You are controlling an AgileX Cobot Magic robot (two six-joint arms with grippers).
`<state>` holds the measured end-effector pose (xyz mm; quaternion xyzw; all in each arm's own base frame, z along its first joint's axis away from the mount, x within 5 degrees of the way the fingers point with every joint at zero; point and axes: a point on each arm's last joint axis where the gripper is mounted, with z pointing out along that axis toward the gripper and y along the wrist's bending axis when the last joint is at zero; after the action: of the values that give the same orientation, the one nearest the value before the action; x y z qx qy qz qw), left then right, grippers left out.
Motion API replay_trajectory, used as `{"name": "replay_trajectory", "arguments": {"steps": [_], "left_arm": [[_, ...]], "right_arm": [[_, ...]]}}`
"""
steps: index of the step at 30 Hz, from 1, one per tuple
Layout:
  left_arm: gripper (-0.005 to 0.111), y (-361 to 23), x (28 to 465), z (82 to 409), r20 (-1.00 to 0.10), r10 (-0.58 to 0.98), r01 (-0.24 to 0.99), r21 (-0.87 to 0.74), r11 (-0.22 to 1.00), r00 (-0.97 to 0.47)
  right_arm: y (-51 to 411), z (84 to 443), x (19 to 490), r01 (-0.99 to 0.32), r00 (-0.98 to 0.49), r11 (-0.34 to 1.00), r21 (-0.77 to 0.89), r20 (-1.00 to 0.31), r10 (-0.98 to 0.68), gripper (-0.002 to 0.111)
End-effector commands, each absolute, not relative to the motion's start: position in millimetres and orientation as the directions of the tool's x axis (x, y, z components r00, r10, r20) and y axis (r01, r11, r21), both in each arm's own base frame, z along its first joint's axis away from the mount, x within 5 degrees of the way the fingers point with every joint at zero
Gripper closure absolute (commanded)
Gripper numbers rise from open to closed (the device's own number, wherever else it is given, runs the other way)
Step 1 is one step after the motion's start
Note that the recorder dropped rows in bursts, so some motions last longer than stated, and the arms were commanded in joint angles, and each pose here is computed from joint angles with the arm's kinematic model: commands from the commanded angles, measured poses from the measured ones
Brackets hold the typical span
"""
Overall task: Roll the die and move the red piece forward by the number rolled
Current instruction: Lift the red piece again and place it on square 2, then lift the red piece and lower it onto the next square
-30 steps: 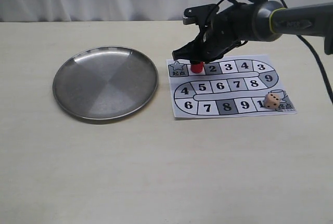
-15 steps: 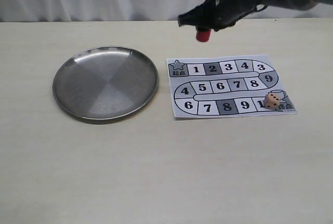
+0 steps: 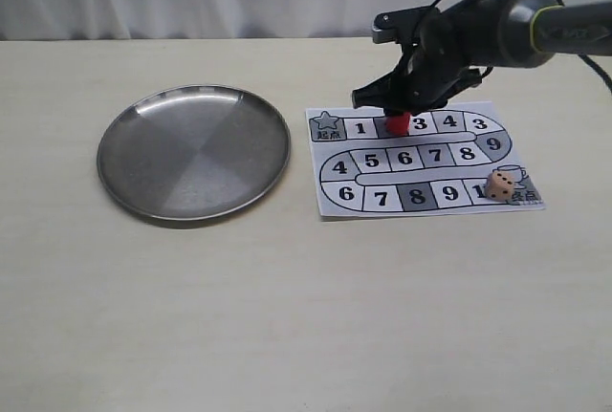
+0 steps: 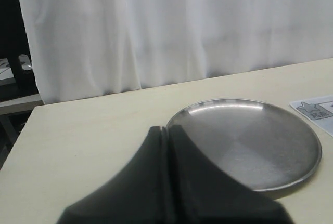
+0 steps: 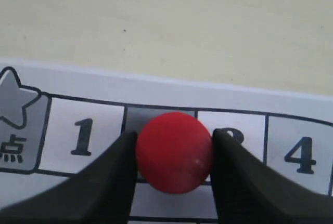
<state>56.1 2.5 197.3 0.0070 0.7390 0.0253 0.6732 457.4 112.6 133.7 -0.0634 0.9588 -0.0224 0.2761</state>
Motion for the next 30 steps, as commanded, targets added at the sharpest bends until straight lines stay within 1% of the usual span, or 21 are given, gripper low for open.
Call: {"name": "replay_trajectory", "arguments": {"steps": [1, 10, 13, 15, 18, 23, 26, 28, 30], "left_arm": [[0.107, 2.3, 56.1, 197.6, -0.995, 0.044, -0.021, 0.046, 0.999, -0.086], [0.107, 2.3, 56.1, 197.6, -0.995, 0.044, -0.021, 0.046, 0.999, -0.086], [0.107, 2.3, 56.1, 197.6, -0.995, 0.044, -0.021, 0.046, 0.999, -0.086], [0.107, 2.3, 56.1, 197.6, -0.995, 0.044, -0.021, 0.046, 0.999, -0.086], [0.107, 2.3, 56.1, 197.6, -0.995, 0.044, -0.021, 0.046, 0.999, -0.086], [0.107, 2.3, 56.1, 197.6, -0.995, 0.044, -0.021, 0.046, 0.999, -0.086], [0.107, 2.3, 56.1, 197.6, -0.995, 0.044, -0.021, 0.046, 0.999, -0.086], [0.107, 2.3, 56.1, 197.6, -0.995, 0.044, -0.021, 0.046, 0.999, -0.086], [0.107, 2.3, 56.1, 197.6, -0.995, 0.044, -0.021, 0.046, 0.999, -0.086]], "right_arm": [[110.5, 120.9, 456.1, -0.101, -0.861, 0.991, -0.082, -0.493, -0.128, 0.104], [111.5, 123.7, 455.9, -0.102, -0.858, 0.991, -0.081, -0.498, -0.129, 0.104], [111.4, 135.2, 455.6, -0.087, -0.848, 0.994, -0.070, -0.518, -0.110, 0.104], [111.2, 147.9, 455.2, -0.083, -0.836, 0.994, -0.064, -0.539, -0.105, 0.104], [110.1, 176.2, 452.7, -0.076, -0.810, 0.995, -0.057, -0.579, -0.095, 0.104], [107.1, 242.5, 441.9, -0.076, -0.711, 0.997, -0.034, -0.699, -0.078, 0.104], [104.0, 272.6, 435.7, -0.078, -0.649, 0.997, -0.015, -0.758, -0.062, 0.104], [99.8, 283.0, 433.9, -0.072, -0.625, 0.997, -0.008, -0.779, -0.052, 0.104], [95.1, 283.8, 434.7, -0.061, -0.625, 0.998, -0.006, -0.780, -0.043, 0.104]]}}
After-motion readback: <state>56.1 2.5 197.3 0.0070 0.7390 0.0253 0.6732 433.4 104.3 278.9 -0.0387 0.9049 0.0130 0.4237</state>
